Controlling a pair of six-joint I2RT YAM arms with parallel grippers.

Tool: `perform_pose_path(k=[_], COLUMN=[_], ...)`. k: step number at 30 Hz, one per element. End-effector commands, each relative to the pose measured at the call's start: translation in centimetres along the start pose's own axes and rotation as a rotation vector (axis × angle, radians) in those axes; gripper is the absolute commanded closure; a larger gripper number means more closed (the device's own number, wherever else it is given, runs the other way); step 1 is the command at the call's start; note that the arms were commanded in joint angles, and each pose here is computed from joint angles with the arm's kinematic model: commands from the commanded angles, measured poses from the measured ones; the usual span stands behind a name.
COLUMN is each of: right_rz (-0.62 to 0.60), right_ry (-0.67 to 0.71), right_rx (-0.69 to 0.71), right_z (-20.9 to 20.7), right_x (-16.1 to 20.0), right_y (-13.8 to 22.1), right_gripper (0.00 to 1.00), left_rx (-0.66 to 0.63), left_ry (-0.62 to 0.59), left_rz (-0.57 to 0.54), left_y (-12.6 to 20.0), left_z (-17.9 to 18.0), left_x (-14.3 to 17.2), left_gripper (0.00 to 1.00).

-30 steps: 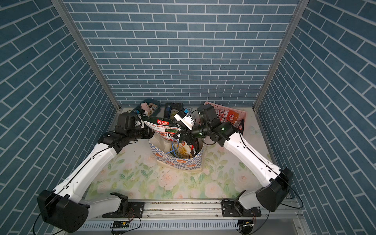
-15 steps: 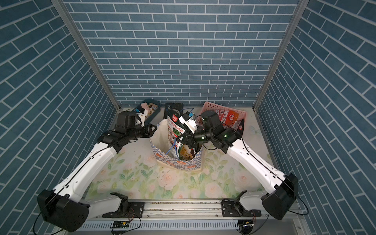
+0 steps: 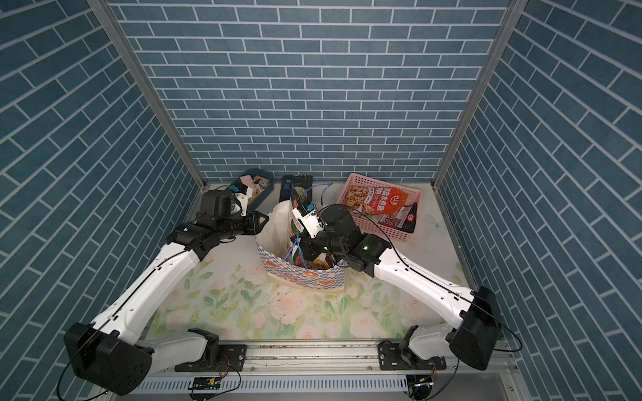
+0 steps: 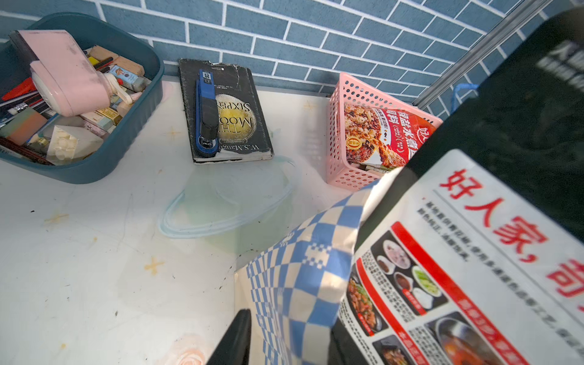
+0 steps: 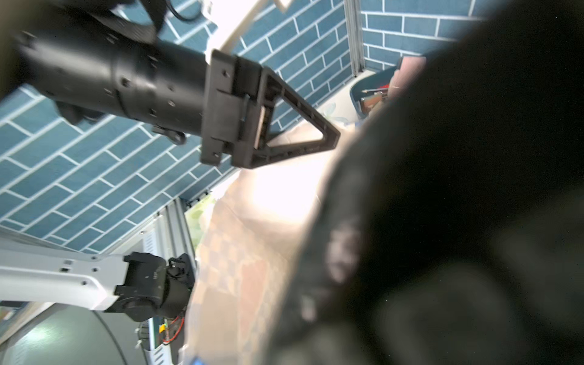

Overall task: Place the condiment packets inside the bag
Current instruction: Place the condiment packet in the paper bag, then pick up the condiment packet from the storage box.

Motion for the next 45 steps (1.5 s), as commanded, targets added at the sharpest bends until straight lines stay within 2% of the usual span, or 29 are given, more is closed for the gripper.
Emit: perform_pose_path(k=[1,5,7,11,15,19,23,27,30,34,37,40,45], right_rz=[-0.030,-0.076,-0.097,-0.134,-0.176,-0.106,-0.103,-0.090,-0.104,-0.080,-0.089,-0.155,-0.233], right_ry=[0.020,0.022,0.025,0.003,-0.147,-0.376,-0.615,-0.742,-0.782,-0.701,-0.709,-0.765,-0.957], right_rx=[0.070,0.106,0.117,0.174,0.335,0.570,0.702,0.831,0.828,0.810,0.769,0.672,0.630], right_z=[-0.5,-0.5,-0.6,-2.0,-7.6,-16.3,-24.1,-30.1,-33.1,-36.0,-37.3,-38.1,-40.2], right_x=[-0.8,-2.4,-3.4,-5.5,-6.4,-3.0,2.8,8.5,11.2,11.6,11.6,11.6,13.6], right_y=[-0.2,1.7,3.0,6.0,10.3,14.5,18.6,21.5,22.1,21.1,20.2,18.7,16.7], right_gripper=[0.75,0.53,0.45,0.39,0.38,0.36,0.35,0.34,0.38,0.41,0.39,0.36,0.37], left_rx=[-0.003,-0.002,-0.001,0.003,0.009,0.018,0.020,0.022,0.025,0.026,0.024,0.020,0.017], left_ry=[0.002,0.003,0.002,0.001,0.000,0.000,-0.001,-0.002,0.000,0.003,0.001,0.001,0.003], left_rz=[0.007,0.005,0.003,0.002,0.009,0.019,0.017,0.020,0.021,0.024,0.025,0.027,0.035], left_y=[-0.1,-0.1,-0.1,-0.1,-0.1,-0.3,-0.2,-0.3,-0.3,-0.4,-0.5,-0.6,-0.9], left_z=[-0.1,-0.2,-0.2,-0.3,-0.3,-0.4,-0.4,-0.3,-0.3,-0.3,-0.2,0.0,0.1], left_x=[-0.1,-0.2,-0.3,-0.4,-0.2,0.0,0.0,0.1,0.2,0.4,0.5,0.6,0.7], left_gripper=[0.60,0.60,0.60,0.60,0.60,0.60,0.60,0.60,0.60,0.60,0.60,0.60,0.60])
Point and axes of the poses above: each gripper's point midway between its finger pads, its own y axis back along the fingers, its own z axis along the line the jaws close on, x = y × z, the point moved 4 cm from there along y, back along the fingers, and after that the axes turned 9 degrees about y, right-handed, at the moved point
